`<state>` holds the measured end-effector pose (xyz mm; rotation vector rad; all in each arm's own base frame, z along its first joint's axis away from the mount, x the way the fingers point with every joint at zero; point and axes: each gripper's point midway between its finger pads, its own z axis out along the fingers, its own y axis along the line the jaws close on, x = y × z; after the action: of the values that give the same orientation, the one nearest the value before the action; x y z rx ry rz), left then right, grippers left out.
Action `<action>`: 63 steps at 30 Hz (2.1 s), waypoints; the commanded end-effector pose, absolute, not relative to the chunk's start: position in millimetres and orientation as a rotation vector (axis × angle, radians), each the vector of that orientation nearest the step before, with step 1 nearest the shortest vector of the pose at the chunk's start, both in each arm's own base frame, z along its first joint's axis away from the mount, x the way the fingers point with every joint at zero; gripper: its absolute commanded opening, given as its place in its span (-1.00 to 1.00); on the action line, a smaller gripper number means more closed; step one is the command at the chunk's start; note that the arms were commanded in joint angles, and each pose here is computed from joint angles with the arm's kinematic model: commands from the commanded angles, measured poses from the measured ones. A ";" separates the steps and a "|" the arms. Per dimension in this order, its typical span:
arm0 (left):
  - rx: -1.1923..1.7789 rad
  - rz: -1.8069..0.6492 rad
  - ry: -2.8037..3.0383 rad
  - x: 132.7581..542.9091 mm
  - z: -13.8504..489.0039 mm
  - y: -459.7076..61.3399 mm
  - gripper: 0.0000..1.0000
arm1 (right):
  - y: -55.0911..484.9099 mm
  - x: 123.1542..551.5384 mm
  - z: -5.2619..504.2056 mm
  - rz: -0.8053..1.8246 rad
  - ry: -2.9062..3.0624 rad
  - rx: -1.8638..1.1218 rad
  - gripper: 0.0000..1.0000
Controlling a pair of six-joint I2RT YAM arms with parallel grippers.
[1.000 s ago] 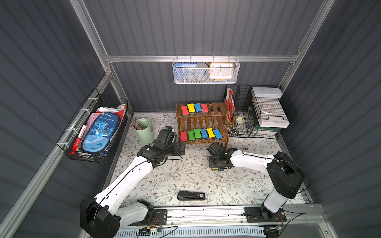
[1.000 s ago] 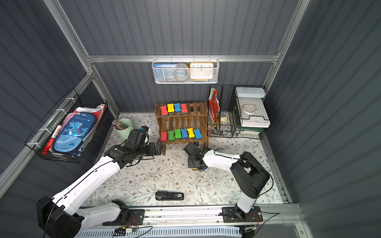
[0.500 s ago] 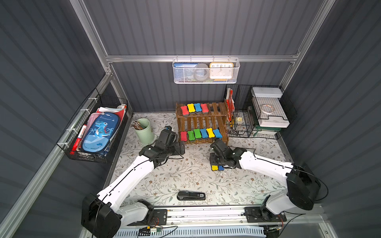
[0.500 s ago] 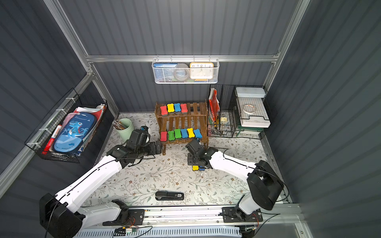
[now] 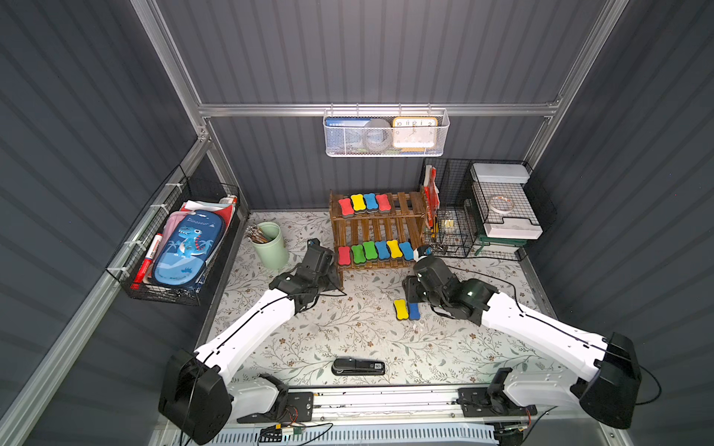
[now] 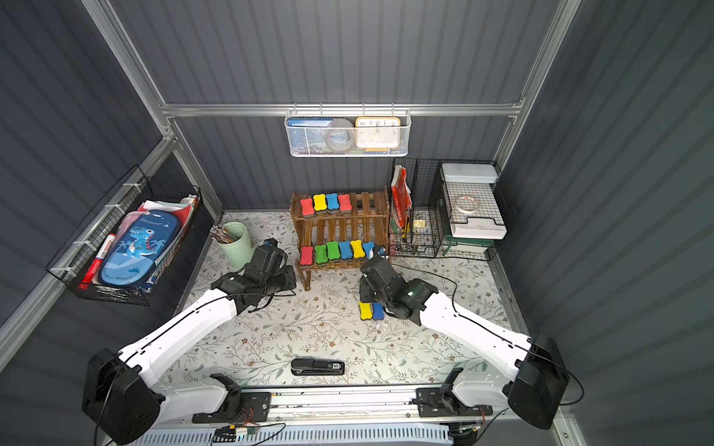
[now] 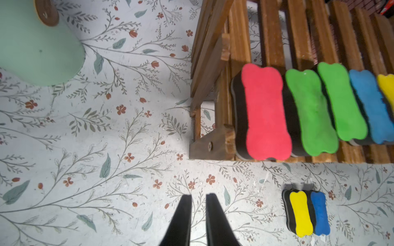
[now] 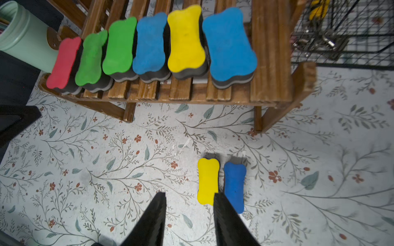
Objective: Remove the whiteboard erasers from the shelf
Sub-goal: Pick up the whiteboard eraser from the shelf.
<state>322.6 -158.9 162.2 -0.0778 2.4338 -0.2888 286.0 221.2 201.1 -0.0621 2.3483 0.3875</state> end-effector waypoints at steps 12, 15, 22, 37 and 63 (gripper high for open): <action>-0.229 -0.321 2.436 356.5 132.0 -157.6 -1.00 | 164.7 333.4 319.6 0.349 2.090 0.055 -0.17; -0.259 -0.353 2.434 361.0 129.5 -155.5 -1.00 | 170.0 348.1 323.2 0.370 2.101 0.061 -0.16; -0.281 -0.412 2.430 366.7 129.1 -157.1 -1.00 | 188.9 392.7 341.3 0.405 2.125 0.037 -0.14; -0.316 -0.442 2.475 336.8 125.4 -146.6 -0.76 | 248.6 489.1 345.3 0.447 2.145 -0.063 0.12; -0.296 -0.429 2.467 330.5 135.5 -142.3 -0.73 | 251.2 505.1 306.1 0.272 2.263 -0.110 -0.01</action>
<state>336.5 -145.1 128.0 -0.3033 2.4685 -0.4264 507.2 264.7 307.3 -0.1205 2.2450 0.3766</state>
